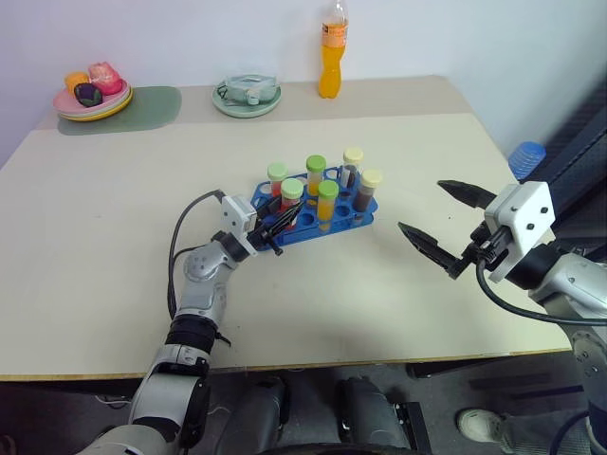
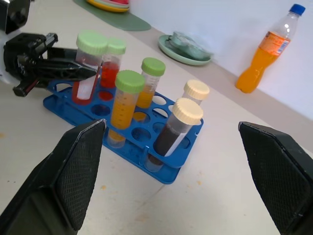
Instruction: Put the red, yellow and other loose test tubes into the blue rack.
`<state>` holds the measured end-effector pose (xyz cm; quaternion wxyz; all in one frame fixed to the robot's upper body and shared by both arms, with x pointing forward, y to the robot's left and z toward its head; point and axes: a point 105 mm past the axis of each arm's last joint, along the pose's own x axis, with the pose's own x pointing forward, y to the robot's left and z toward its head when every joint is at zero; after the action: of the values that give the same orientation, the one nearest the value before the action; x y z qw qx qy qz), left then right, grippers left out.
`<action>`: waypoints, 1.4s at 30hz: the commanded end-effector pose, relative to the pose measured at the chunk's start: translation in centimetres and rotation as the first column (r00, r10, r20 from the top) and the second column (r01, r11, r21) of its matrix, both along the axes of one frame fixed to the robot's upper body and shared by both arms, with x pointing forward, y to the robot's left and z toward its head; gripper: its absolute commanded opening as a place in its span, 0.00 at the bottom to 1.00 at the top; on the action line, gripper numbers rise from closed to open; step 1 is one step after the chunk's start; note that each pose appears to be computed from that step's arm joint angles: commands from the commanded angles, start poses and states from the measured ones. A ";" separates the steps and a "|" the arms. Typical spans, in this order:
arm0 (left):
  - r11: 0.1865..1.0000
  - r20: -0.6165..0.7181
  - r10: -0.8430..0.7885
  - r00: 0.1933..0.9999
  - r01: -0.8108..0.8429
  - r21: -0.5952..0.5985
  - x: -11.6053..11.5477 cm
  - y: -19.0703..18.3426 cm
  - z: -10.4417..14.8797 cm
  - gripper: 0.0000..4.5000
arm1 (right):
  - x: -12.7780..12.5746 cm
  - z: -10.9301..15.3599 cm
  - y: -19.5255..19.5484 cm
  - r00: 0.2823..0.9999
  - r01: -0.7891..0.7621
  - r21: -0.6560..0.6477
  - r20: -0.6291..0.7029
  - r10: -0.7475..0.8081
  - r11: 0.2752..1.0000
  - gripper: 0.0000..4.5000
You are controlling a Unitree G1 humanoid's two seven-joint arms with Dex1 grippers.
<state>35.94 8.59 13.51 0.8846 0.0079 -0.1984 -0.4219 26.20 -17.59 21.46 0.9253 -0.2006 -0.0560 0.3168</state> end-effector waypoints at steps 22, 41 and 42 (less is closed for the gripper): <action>1.000 0.008 0.028 1.000 -0.028 0.009 -0.2 2.8 1.0 0.99 | -3.6 -3.1 0.0 0.986 -0.089 0.087 -0.135 0.100 0.992 1.00; 0.950 -0.251 0.262 0.932 -0.202 0.240 -7.3 16.6 -0.3 0.99 | -1.0 -5.9 -6.3 0.986 0.108 0.058 -0.134 -0.100 0.992 1.00; 0.946 -0.255 0.274 0.927 -0.212 0.247 -7.4 17.0 -0.3 0.99 | -1.0 -5.9 -6.4 0.986 0.112 0.060 -0.135 -0.103 0.992 1.00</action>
<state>28.69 25.05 11.57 0.9427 0.0567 0.0028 -0.3289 25.25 -23.50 14.40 0.9481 -0.1392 0.0256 0.2848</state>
